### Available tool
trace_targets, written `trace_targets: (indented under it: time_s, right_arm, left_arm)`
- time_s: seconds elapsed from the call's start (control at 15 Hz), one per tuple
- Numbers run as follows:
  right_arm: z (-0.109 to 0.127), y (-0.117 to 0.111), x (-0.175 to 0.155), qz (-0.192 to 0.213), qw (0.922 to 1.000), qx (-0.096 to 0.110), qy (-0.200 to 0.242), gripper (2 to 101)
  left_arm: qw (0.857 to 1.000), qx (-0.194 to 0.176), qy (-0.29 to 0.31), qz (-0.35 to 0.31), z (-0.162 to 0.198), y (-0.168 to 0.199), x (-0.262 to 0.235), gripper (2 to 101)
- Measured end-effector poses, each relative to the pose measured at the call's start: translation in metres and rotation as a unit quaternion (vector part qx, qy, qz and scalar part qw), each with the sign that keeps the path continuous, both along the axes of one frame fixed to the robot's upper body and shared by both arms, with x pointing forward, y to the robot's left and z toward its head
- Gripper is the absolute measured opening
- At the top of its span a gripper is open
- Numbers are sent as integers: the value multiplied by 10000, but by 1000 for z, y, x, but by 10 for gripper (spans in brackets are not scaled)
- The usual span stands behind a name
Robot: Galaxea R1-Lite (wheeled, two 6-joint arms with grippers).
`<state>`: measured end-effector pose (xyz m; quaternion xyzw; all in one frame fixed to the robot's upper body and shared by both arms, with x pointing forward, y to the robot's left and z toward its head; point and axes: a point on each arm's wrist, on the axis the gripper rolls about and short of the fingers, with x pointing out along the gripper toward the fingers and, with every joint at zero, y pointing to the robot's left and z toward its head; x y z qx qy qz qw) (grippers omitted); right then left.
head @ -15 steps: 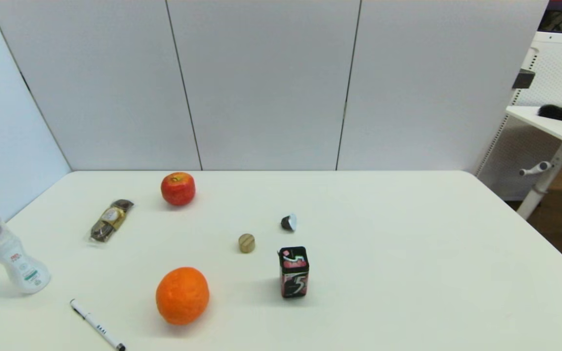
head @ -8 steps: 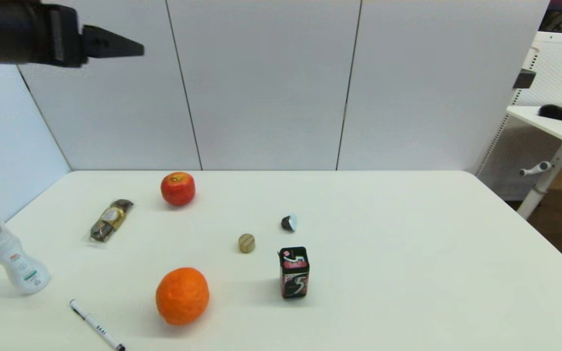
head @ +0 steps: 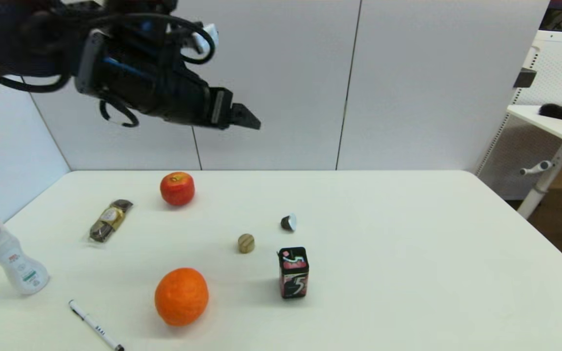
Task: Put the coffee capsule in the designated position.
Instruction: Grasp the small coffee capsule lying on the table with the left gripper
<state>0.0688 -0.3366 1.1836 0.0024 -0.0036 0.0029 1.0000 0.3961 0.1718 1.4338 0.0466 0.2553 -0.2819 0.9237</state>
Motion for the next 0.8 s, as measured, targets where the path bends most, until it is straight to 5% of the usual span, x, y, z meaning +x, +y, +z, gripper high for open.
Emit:
trace_targets:
  time_s: [0.47,0.8]
  right_arm:
    - [0,0,0,0,10000,-2,0,980]
    - [0,0,0,-2,10000,-2,0,980]
  left_arm:
    - [9919,226,1250,-14,-68,-44,31,978]
    - [9858,463,1604,-176,-95,-64,34,978]
